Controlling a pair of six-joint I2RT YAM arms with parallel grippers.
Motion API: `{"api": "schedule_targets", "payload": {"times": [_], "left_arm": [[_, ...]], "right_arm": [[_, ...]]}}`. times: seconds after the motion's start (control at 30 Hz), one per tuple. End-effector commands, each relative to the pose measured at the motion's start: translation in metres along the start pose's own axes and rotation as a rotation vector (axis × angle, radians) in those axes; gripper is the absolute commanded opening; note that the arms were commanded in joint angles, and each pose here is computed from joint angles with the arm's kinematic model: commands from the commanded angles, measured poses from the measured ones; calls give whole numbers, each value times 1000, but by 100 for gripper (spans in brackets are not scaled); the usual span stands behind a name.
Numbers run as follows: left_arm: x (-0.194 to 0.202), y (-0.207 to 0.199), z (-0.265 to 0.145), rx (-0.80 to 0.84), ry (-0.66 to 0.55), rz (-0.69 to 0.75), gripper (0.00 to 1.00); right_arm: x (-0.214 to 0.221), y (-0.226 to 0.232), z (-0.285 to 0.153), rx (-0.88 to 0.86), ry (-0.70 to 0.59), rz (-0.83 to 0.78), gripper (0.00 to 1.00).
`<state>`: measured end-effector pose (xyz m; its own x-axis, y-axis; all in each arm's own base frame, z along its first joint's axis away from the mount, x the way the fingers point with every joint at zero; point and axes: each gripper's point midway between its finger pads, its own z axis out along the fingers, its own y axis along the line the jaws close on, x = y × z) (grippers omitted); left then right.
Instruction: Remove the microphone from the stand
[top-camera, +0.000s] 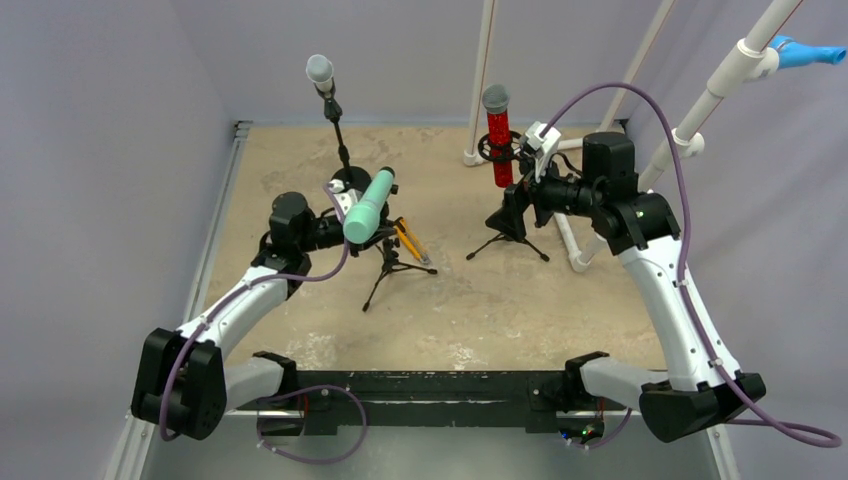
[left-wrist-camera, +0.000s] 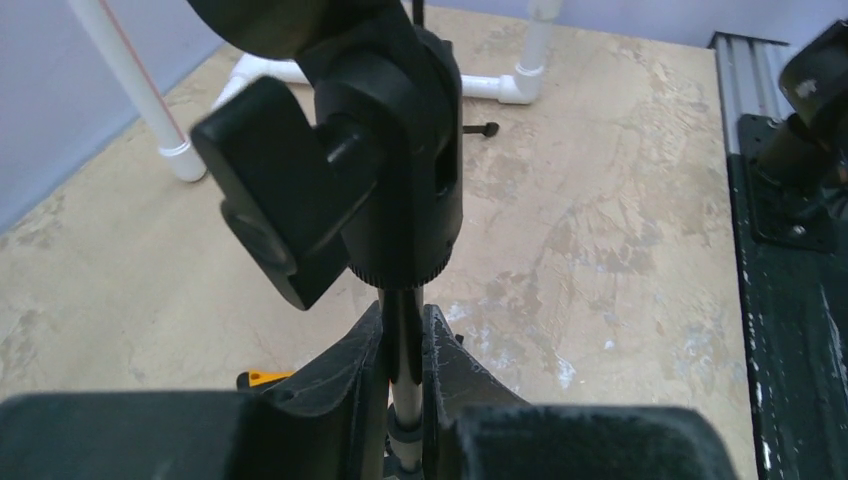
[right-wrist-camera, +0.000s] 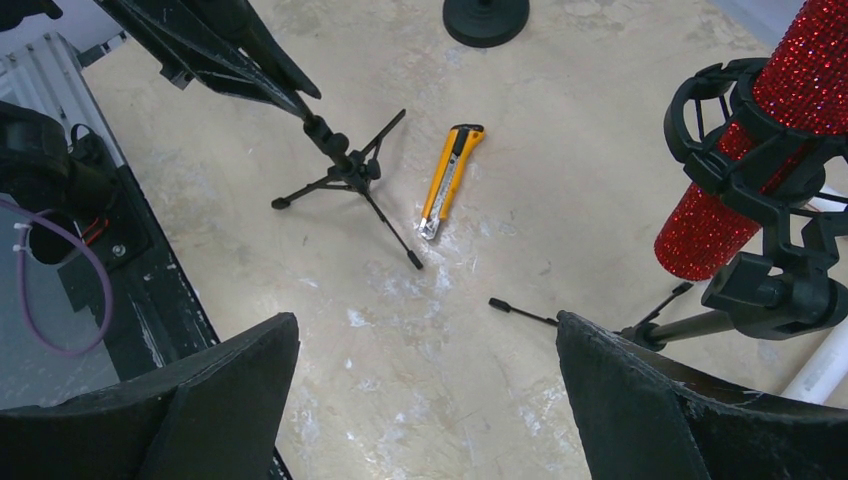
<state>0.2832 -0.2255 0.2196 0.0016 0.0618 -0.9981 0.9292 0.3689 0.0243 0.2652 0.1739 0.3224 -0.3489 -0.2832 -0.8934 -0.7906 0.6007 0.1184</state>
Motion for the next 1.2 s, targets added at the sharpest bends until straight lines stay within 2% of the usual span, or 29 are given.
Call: {"api": "schedule_targets", "payload": {"times": [0.0,0.2,0.43,0.63,0.83,1.17], "left_arm": [[-11,-26,3,229,32,55,0],[-7,-44,1,412,74,28,0],[-14,-53,-1,504,57,24,0],[-19,-62,-5,567,45,13,0],[-14,-62,-5,609,51,37,0],[-8,-68,-9,644,48,49,0]], "right_arm": [[-8,5,-3,-10,-33,-43,98],[-10,8,-1,-29,-29,-50,98],[-28,29,-2,-126,-39,-115,96],[-63,67,-4,-269,-60,-282,96],[-83,99,13,-361,-58,-449,94],[-91,156,54,-468,-24,-681,89]]}}
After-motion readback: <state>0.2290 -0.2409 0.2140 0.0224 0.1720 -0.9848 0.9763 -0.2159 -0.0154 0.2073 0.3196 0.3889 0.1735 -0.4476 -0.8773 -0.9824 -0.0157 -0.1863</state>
